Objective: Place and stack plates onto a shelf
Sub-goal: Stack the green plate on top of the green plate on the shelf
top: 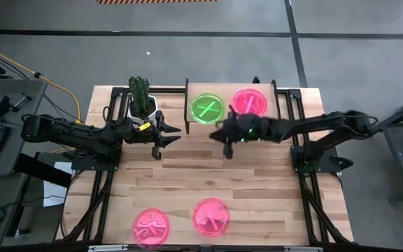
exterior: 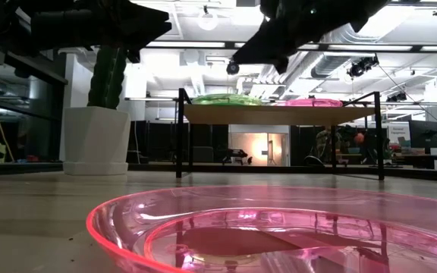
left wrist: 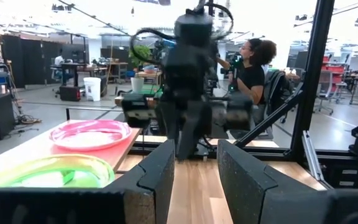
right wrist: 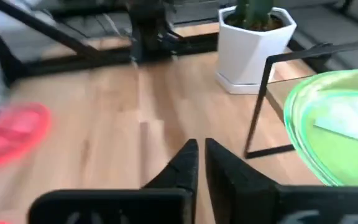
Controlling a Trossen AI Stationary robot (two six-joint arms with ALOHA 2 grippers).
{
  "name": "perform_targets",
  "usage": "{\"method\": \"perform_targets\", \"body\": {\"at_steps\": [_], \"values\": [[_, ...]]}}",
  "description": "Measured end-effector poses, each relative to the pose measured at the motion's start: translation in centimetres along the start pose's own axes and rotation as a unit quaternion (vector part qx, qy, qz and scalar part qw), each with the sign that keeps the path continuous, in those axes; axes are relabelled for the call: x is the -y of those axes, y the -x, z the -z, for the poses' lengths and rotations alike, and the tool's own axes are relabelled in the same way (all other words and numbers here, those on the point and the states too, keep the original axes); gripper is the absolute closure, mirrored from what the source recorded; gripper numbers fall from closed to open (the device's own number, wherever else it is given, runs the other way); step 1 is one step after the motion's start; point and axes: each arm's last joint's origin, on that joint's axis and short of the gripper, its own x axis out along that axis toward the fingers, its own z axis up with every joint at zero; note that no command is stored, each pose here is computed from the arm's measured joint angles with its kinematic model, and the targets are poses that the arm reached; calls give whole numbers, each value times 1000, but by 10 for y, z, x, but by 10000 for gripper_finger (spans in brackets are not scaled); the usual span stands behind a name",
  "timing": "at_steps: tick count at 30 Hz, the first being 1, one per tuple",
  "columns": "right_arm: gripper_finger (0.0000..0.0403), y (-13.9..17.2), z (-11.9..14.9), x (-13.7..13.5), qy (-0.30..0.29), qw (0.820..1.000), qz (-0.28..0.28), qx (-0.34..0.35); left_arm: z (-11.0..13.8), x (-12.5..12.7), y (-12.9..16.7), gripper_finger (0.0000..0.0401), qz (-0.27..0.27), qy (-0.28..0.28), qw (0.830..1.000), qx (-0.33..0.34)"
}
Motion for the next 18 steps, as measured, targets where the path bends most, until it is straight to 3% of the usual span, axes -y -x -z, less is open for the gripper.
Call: {"method": "perform_targets", "body": {"at_steps": [5, 14, 18], "values": [[397, -15, 0, -5, 42, 995, 91, -24, 0, 0, 0, 288, -1, 0, 1000, 0], [402, -50, -5, -2, 77, 986, 113, -93, 0, 0, 0, 288, -1, 0, 1000, -2], [402, -61, -2, 0, 98, 976, 162, -111, 1, 0, 0, 288, -1, 0, 1000, -5]]}}
